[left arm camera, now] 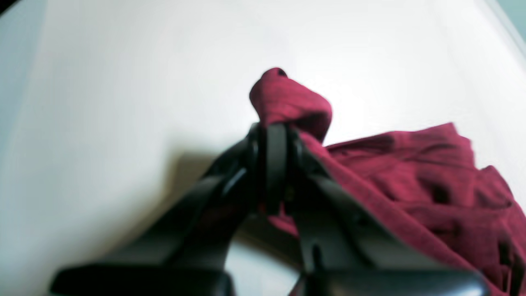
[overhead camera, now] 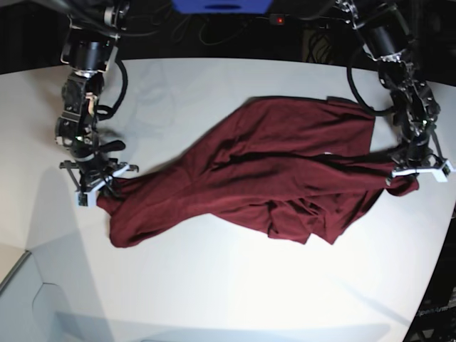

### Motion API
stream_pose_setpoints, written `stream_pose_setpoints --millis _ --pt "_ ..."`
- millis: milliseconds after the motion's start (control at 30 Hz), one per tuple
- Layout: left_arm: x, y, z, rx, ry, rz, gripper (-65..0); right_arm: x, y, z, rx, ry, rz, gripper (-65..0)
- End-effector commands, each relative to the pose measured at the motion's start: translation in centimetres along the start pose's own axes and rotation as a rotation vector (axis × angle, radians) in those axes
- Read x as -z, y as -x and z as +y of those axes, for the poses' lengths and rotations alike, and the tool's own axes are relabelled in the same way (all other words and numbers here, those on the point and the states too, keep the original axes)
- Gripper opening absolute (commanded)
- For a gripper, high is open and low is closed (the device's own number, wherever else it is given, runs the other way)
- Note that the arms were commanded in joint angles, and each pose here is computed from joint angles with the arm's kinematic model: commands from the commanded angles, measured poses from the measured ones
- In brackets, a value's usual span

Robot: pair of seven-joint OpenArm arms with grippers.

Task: Layout the t-shirt on the table in an organized manner, then fold the t-shirt properly
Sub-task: 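Lay the shirt down and open the right gripper, then move the right gripper to the shirt and grasp a fold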

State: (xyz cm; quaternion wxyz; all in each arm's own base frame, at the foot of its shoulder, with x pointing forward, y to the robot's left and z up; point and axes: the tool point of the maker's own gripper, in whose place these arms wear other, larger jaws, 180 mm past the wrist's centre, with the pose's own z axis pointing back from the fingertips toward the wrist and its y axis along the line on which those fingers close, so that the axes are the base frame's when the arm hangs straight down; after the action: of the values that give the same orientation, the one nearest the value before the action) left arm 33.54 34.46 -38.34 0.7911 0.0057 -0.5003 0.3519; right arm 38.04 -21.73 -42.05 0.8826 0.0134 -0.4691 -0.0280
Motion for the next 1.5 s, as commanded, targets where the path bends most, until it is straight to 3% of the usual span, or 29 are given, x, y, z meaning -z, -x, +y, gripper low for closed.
stream_pose_setpoints --millis 0,267,467,667,1000,1267,1467 --pt "0.0 -2.1 -0.5 0.001 0.017 -0.058 -65.0 0.0 -1.9 -0.9 -0.005 0.017 -0.048 -65.0" --pt "-0.9 -2.1 0.8 0.031 0.0 -0.062 -65.0 -0.5 -3.0 -3.1 0.031 0.067 -0.074 -65.0" --pt "-3.4 -5.1 0.1 0.014 0.041 -0.157 -65.0 -2.8 -4.8 -3.5 -0.019 0.09 -0.147 -65.0" --pt "-3.7 -6.4 0.5 0.018 0.051 -0.174 -65.0 -3.8 -3.6 -3.7 -0.032 0.099 -0.134 -54.7" --pt "-3.2 -2.5 2.8 0.011 0.001 -0.077 -65.0 -4.8 -1.7 -4.3 -0.036 0.114 -0.101 -41.3" --pt "-2.6 -0.7 4.0 -0.004 -0.026 -0.031 -65.0 -8.7 -1.7 -9.1 0.125 0.29 -0.176 -38.0" --pt "-2.3 -1.4 3.3 -0.012 -0.014 -0.045 -65.0 -9.5 0.3 -9.8 0.172 0.324 -0.151 -37.9"
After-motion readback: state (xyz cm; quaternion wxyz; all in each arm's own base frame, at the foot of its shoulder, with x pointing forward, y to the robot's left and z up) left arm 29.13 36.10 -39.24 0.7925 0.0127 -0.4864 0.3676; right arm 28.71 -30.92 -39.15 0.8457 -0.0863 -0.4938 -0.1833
